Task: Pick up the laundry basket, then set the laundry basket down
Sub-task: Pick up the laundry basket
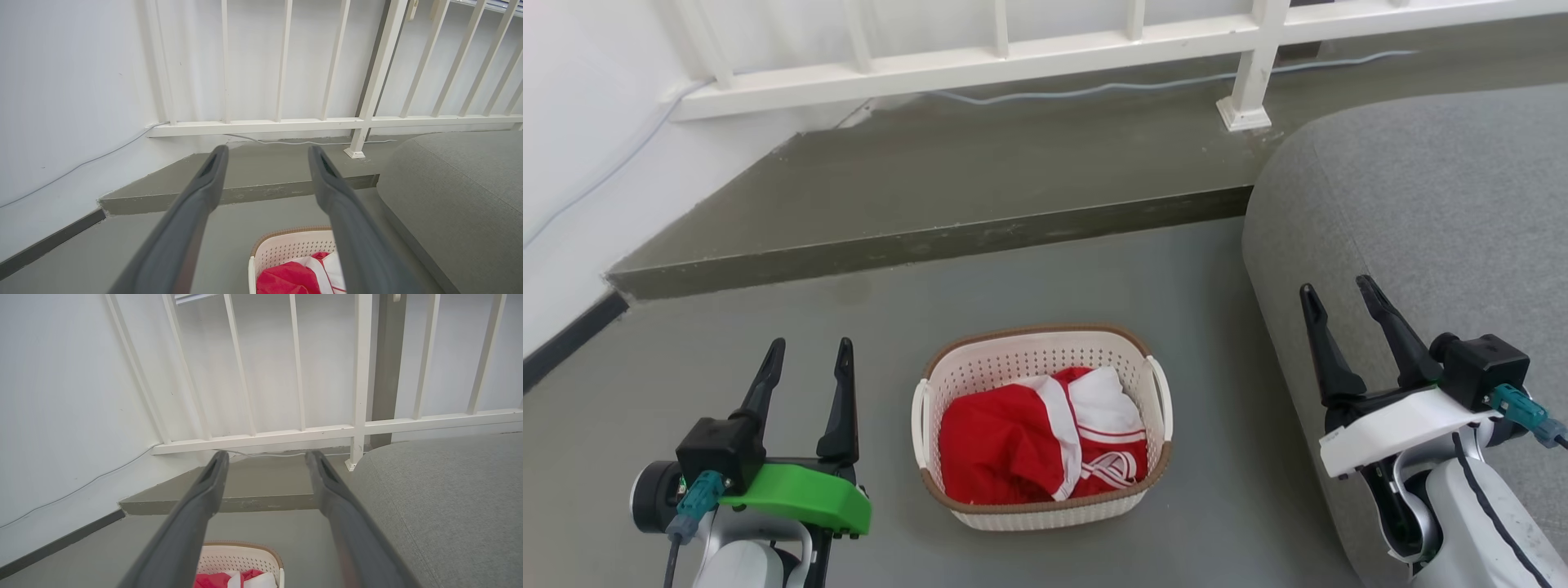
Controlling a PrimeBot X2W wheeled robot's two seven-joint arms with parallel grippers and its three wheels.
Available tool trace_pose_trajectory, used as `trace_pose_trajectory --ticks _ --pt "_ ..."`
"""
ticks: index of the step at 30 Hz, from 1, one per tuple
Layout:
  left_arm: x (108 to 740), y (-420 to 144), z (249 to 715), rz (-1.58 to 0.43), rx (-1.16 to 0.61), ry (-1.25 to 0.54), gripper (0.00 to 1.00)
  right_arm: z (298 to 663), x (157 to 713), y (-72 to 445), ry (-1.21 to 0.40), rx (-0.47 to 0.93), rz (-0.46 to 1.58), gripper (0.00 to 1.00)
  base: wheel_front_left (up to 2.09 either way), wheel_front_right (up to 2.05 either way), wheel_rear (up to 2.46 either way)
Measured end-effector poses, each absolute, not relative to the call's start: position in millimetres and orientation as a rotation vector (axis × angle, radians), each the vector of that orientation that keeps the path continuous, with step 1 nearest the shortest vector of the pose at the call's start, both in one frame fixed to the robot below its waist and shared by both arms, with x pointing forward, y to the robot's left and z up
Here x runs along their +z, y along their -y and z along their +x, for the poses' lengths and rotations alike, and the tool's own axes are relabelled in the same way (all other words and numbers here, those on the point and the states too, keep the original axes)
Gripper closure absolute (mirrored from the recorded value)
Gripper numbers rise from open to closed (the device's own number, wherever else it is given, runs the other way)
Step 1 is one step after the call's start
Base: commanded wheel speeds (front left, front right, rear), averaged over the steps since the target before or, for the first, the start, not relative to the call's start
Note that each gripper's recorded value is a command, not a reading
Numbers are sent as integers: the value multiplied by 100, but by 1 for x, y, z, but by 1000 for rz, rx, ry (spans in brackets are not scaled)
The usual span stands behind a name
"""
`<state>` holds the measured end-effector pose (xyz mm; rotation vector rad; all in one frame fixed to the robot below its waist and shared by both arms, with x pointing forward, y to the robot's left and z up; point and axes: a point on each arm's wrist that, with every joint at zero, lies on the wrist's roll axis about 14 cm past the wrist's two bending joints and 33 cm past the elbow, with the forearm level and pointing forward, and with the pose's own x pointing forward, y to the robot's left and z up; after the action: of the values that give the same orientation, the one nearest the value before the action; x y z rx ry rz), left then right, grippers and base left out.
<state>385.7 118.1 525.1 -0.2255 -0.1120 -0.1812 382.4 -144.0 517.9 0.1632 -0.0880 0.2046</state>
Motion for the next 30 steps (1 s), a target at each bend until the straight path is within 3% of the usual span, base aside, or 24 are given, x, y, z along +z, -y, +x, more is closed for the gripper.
trace_pose_trajectory --ticks 30 --pt "479 -106 429 -251 -195 -1 0 422 485 151 14 161 202 0 0 0 0"
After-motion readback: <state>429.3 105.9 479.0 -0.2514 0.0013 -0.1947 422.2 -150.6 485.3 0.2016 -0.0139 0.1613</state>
